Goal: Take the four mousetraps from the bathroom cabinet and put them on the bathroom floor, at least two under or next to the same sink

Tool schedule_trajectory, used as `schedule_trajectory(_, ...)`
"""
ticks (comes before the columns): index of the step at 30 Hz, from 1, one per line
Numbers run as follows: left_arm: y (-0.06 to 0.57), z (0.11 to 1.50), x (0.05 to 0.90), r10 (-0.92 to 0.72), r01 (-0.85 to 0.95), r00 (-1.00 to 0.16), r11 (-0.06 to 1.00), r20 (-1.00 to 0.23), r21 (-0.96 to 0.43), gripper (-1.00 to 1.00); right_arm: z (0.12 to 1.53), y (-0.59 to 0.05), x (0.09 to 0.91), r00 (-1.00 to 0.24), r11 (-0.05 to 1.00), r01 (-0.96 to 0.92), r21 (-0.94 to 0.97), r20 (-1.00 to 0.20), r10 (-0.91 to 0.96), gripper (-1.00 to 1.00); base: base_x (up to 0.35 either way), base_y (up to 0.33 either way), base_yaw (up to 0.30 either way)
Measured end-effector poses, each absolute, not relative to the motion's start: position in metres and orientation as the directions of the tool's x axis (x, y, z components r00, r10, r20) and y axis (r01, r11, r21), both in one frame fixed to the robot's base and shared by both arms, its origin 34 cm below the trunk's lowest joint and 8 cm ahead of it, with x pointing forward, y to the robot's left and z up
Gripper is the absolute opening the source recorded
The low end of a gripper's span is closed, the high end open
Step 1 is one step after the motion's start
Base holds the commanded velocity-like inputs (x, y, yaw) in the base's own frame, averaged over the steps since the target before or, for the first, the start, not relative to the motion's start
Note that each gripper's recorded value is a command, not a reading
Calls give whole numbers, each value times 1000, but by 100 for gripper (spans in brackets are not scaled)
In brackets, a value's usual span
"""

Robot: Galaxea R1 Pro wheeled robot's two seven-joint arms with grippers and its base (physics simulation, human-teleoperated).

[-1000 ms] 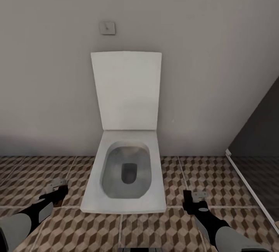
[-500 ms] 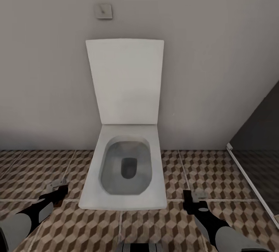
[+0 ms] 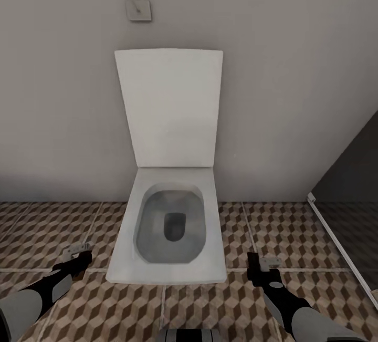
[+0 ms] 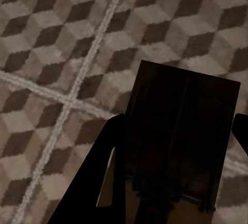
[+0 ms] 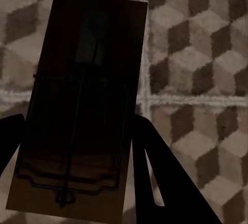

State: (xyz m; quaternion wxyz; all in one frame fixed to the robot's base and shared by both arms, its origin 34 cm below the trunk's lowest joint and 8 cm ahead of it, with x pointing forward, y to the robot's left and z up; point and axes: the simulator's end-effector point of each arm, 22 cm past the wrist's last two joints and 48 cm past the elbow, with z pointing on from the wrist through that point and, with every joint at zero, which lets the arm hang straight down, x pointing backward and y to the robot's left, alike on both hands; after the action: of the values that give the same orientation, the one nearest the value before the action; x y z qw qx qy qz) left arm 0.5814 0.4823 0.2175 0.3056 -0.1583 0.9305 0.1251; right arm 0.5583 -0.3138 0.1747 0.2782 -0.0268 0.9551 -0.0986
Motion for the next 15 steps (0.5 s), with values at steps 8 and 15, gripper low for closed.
schedule_trajectory(8, 491, 214, 579, -210, -376, -757, 914, -619, 150, -100, 167, -314, 554, -851, 979, 0, -203, -515, -107, -100, 0, 0, 0)
schedule_trajectory(15, 495, 200, 569, -206, -376, -772, 911, -601, 171, -100, 153, -314, 544, -865, 979, -7, -204, -490, -109, -100, 0, 0, 0)
